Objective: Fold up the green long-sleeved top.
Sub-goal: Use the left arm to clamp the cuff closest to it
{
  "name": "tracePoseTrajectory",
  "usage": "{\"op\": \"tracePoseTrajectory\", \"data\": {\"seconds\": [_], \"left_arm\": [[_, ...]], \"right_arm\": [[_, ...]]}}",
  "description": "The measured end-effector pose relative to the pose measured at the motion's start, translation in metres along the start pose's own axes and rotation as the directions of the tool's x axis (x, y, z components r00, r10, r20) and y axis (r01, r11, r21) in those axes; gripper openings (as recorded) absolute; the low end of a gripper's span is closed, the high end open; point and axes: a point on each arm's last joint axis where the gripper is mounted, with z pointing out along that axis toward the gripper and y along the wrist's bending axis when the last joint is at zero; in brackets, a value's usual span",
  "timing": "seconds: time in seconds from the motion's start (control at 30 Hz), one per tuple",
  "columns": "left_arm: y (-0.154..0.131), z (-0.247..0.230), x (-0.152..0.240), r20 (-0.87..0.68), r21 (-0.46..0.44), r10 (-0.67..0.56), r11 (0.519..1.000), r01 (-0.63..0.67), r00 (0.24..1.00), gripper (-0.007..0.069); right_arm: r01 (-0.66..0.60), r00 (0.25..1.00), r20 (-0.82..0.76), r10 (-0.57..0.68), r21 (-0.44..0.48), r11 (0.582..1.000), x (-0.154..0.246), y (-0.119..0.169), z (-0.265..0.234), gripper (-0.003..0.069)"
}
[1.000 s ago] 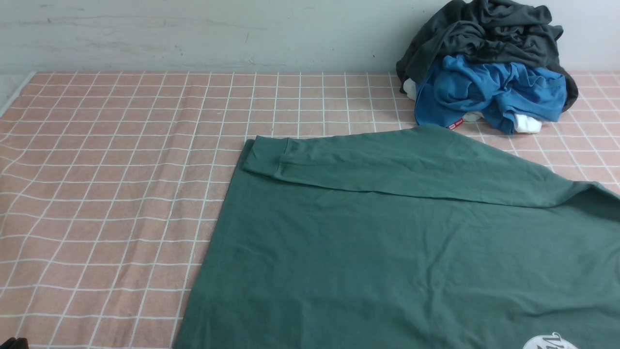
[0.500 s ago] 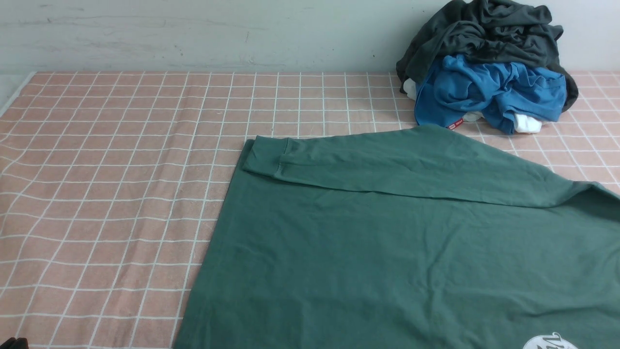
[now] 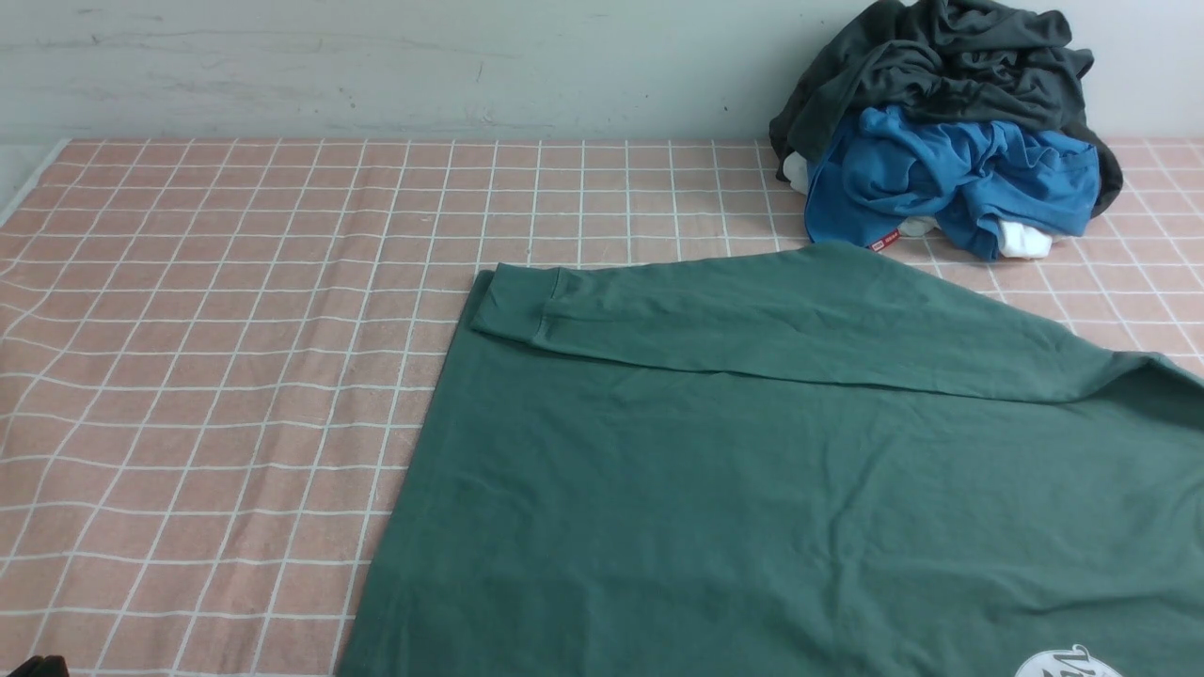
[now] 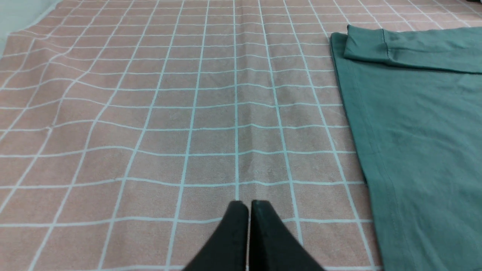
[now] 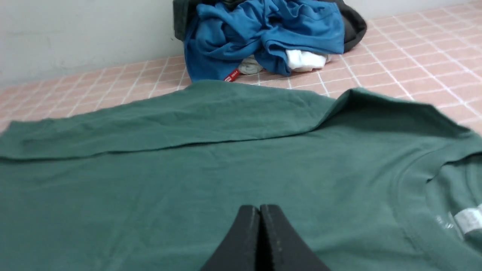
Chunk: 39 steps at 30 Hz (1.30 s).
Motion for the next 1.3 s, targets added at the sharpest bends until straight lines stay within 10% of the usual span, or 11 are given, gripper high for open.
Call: {"op": "tracePoseTrajectory", "data": {"seconds": [0.33, 0.47, 0.6, 0.77, 0.97, 1.1, 1.3], "left_arm": [[0.001, 0.001, 0.0, 0.009, -0.013, 0.077, 0.997, -0.076, 0.997, -0.0001], [-0.003, 0.001, -0.001, 0.024, 0.042, -0.188, 0.981, 0.187, 0.982, -0.0001], [-0.008, 0.0, -0.01, 0.058, 0.149, -0.603, 0.794, 0.59, 0.796, -0.0001], [-0.009, -0.002, -0.018, 0.02, 0.236, -0.861, 0.498, 0.835, 0.508, -0.0001], [-0.005, -0.003, -0.023, 0.076, 0.274, -0.896, 0.441, 0.855, 0.438, -0.0001], [-0.003, -0.004, -0.026, 0.113, 0.284, -0.887, 0.461, 0.841, 0.448, -0.0001], [-0.013, -0.025, -0.077, 0.187, 0.28, -0.587, 0.801, 0.53, 0.788, -0.0001]], "right_arm": [[-0.519, 0.854, -0.071, 0.515, -0.078, 0.851, 0.002, 0.01, 0.0, -0.0014], [-0.613, 0.79, -0.094, 0.606, -0.097, 0.784, 0.002, 0.013, -0.001, -0.0014], [-0.681, 0.732, -0.096, 0.675, -0.119, 0.722, -0.001, 0.014, -0.001, -0.0014], [-0.646, 0.761, -0.039, 0.647, -0.137, 0.751, -0.005, 0.012, -0.001, -0.0014], [-0.542, 0.831, 0.049, 0.554, -0.153, 0.827, -0.011, 0.01, -0.001, -0.0014], [-0.459, 0.878, 0.076, 0.473, -0.149, 0.876, -0.012, 0.009, -0.001, -0.0014], [-0.105, 0.976, 0.177, 0.129, -0.136, 0.985, -0.059, 0.025, -0.012, -0.0014]]}}
